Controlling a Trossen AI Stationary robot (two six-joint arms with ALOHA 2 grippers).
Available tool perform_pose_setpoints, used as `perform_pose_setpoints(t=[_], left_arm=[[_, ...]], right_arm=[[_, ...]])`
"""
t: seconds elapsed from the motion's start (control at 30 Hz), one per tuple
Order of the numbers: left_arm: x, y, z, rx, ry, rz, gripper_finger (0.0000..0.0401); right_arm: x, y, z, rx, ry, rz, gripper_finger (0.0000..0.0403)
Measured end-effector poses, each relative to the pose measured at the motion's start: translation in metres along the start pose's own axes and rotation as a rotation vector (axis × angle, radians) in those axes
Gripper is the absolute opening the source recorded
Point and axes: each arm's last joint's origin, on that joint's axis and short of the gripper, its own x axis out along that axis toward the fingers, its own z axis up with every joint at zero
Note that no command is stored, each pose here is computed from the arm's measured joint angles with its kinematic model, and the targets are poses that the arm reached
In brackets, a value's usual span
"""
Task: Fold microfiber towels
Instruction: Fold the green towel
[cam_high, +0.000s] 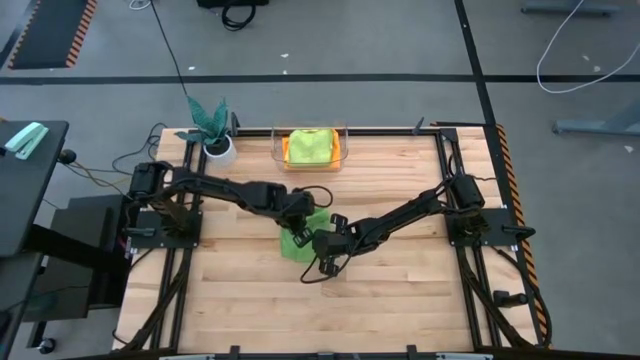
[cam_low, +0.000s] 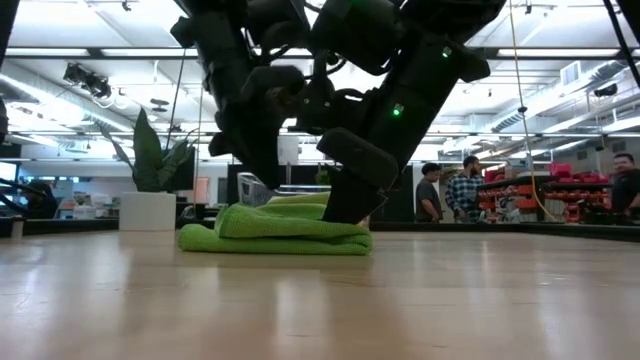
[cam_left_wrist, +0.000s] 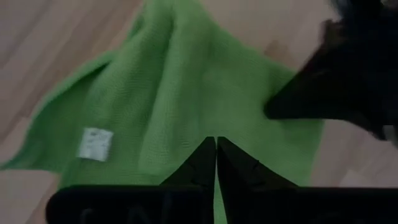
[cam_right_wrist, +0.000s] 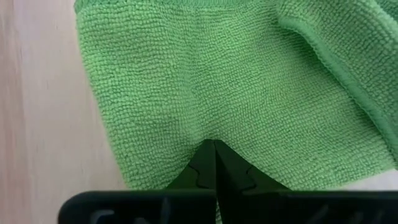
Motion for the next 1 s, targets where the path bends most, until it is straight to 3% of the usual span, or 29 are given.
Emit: perform_pose_setpoints(t=[1.0], left_arm=[[0.025, -0.005, -0.007, 0.034, 0.077, -0.028, 0.0013]], right_arm=[[-0.005, 0.013, -0.004, -0.022, -0.038, -0.045, 0.0000]])
